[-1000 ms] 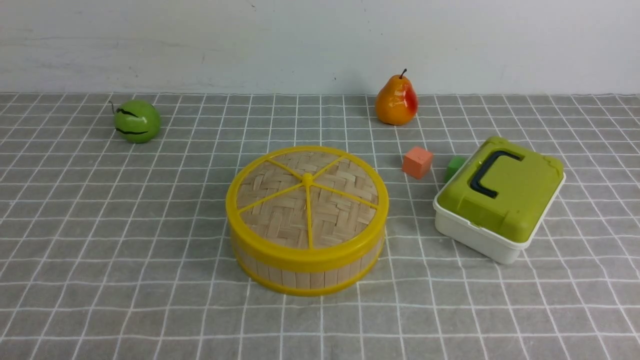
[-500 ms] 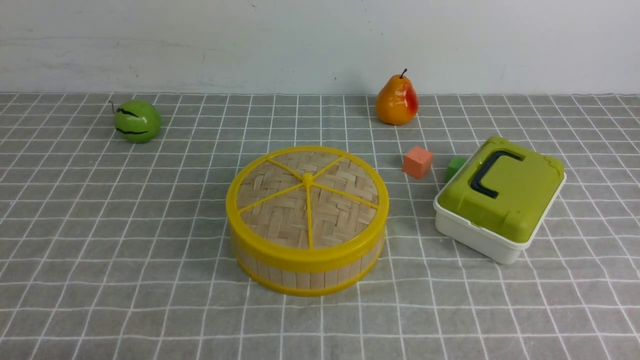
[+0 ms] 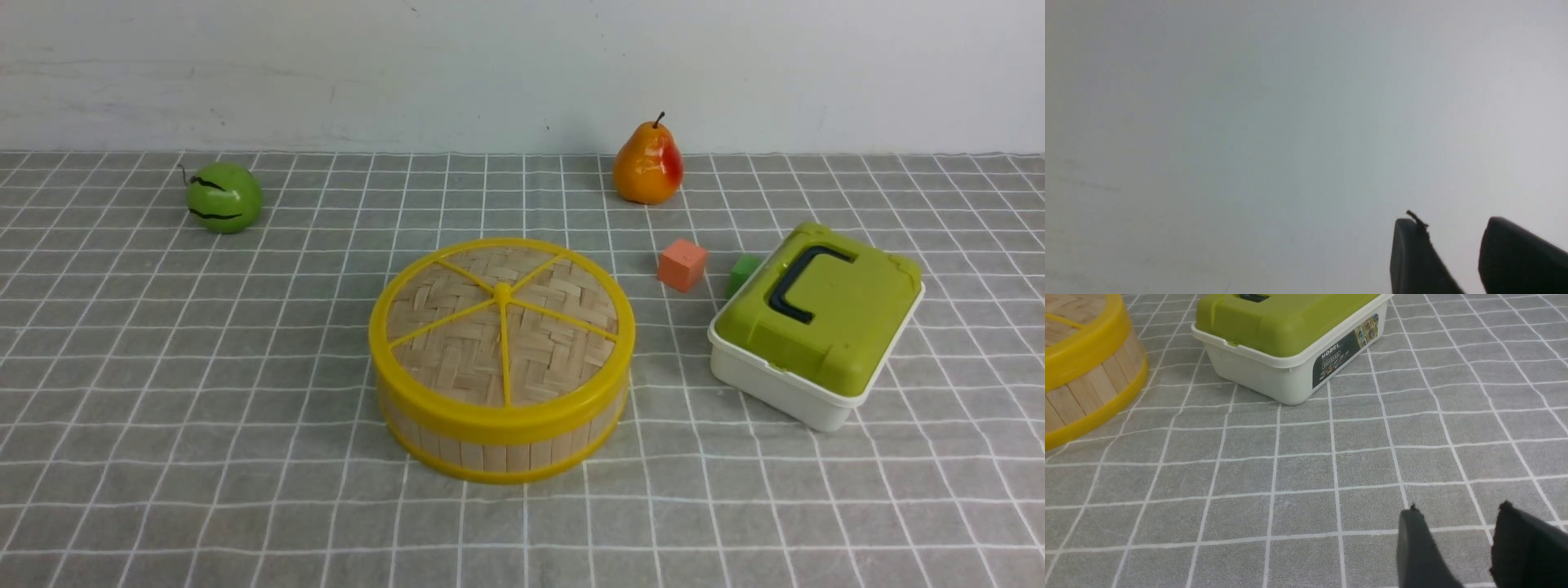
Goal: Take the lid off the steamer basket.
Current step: Use the left arm to lift the lid of the steamer
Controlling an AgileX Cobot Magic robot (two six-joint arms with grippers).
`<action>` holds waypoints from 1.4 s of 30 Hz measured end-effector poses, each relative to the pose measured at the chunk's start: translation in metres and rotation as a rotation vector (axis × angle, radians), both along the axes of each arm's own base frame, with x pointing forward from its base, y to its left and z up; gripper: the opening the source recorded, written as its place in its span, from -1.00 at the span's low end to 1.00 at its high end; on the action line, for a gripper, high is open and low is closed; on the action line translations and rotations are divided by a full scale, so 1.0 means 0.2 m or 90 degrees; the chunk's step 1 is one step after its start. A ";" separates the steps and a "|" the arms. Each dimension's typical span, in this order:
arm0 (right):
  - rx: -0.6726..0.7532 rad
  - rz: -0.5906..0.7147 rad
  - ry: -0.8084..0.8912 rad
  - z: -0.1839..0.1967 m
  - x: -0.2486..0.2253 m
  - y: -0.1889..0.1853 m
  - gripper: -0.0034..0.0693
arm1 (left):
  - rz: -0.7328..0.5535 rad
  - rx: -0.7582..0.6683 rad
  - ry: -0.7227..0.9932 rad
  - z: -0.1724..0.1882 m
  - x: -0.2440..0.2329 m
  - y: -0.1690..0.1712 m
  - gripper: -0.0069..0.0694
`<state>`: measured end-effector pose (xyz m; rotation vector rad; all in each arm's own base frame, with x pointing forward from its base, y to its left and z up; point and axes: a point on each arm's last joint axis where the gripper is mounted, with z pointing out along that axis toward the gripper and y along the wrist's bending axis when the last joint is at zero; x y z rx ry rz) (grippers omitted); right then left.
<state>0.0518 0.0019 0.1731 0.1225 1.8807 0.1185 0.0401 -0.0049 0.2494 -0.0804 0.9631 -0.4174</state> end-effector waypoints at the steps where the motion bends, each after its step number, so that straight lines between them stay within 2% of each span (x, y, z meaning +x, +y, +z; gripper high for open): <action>1: 0.000 0.000 0.000 0.00 0.00 0.00 -0.24 | -0.005 -0.022 -0.017 0.01 -0.01 0.01 -0.20; 3: 0.000 0.000 0.000 0.00 0.00 0.00 -0.24 | -0.020 -0.091 -0.061 0.04 -0.03 0.03 -0.20; 7: 0.000 0.000 0.000 0.00 0.00 0.00 -0.24 | -0.034 -0.126 -0.045 0.16 -0.05 0.04 -0.31; 9: 0.000 0.000 0.000 0.00 0.00 0.00 -0.24 | -0.029 -0.097 -0.017 0.27 -0.07 0.03 -0.47; 10: 0.000 0.000 0.000 0.00 0.00 0.00 -0.24 | -0.016 -0.056 0.003 0.39 -0.09 0.03 -0.65; 11: 0.000 0.000 0.000 0.00 0.00 0.00 -0.24 | -0.012 -0.036 0.031 0.42 -0.07 0.02 -0.75; 13: 0.000 0.000 0.000 0.00 0.00 0.00 -0.24 | 0.004 0.014 0.062 0.55 -0.06 0.01 -0.85; 16: 0.000 0.000 0.000 0.00 0.00 0.00 -0.24 | 0.014 0.069 0.125 0.71 0.05 -0.02 -0.85; 17: 0.000 0.000 0.000 0.00 0.00 0.00 -0.24 | 0.014 0.073 0.138 0.71 0.08 -0.02 -0.85; 19: 0.000 0.000 0.000 0.00 0.00 0.00 -0.24 | 0.012 0.094 0.196 0.79 0.24 -0.05 -0.85; 21: 0.000 0.000 0.000 0.00 0.00 0.00 -0.24 | 0.006 0.106 0.247 0.80 0.34 -0.07 -0.85; 27: 0.000 0.000 0.000 0.00 0.00 0.00 -0.24 | -0.060 0.164 0.545 0.81 0.80 -0.19 -0.85; 32: 0.000 0.000 0.000 0.00 0.00 0.00 -0.24 | -0.151 0.183 0.738 0.83 1.07 -0.29 -0.85; 34: 0.000 0.000 0.000 0.00 0.00 0.00 -0.24 | -0.200 0.231 0.824 0.80 1.18 -0.36 -0.85; 37: 0.000 0.000 0.000 0.00 0.00 0.00 -0.24 | -0.239 0.279 0.878 0.78 1.27 -0.45 -0.85; 38: 0.000 0.000 0.000 0.00 0.00 0.00 -0.24 | -0.259 0.314 0.904 0.77 1.33 -0.52 -0.85; 42: 0.000 0.000 0.000 0.00 0.00 0.00 -0.24 | -0.253 0.381 0.926 0.72 1.44 -0.68 -0.85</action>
